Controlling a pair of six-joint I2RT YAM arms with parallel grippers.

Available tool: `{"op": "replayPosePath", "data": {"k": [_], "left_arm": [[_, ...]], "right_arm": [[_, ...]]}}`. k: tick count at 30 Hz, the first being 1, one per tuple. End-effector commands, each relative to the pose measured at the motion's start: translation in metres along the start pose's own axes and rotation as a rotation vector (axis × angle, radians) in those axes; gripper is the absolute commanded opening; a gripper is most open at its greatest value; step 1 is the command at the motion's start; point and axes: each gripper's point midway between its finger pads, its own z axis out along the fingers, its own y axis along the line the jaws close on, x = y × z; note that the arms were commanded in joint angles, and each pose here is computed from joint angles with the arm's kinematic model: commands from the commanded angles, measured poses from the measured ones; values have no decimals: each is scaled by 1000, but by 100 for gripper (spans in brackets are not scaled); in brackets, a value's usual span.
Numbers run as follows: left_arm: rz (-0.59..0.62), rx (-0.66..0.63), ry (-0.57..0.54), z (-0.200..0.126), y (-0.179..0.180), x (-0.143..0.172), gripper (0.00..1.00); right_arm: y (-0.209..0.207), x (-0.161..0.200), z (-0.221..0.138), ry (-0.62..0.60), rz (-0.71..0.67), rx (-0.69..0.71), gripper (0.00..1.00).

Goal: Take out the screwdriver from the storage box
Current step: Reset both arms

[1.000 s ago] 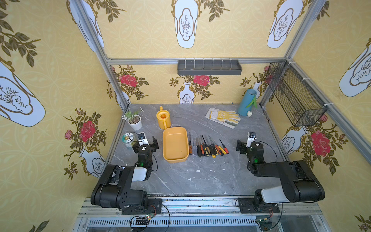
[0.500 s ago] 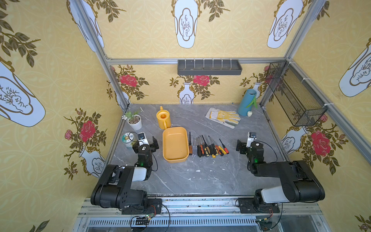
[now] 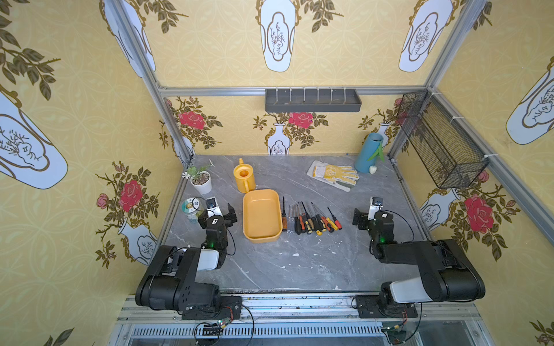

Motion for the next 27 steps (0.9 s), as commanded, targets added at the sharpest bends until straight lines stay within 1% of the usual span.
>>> {"op": "replayPosePath", "data": {"k": [1, 2, 5, 9, 10, 12, 14, 27], "left_arm": [[-9, 11, -9, 0, -2, -2, 99], [-10, 12, -10, 0, -2, -2, 100], [-9, 11, -10, 0, -2, -2, 99], [-10, 11, -9, 0, -2, -2, 99], [-9, 11, -9, 0, -2, -2, 99], [-9, 12, -9, 0, -2, -2, 99], [-10, 11, -9, 0, -2, -2, 99], [-9, 14, -11, 0, -2, -3, 99]], "right_arm": [[1, -9, 0, -36, -3, -4, 97], [0, -10, 0, -37, -3, 1, 97], [-18, -10, -4, -57, 43, 106, 97], [-19, -11, -3, -58, 42, 112, 97], [-8, -10, -2, -51, 27, 47, 97], [23, -8, 0, -25, -55, -133, 97], [14, -9, -1, -31, -39, -83, 97], [13, -9, 1, -28, -31, -83, 97]]}}
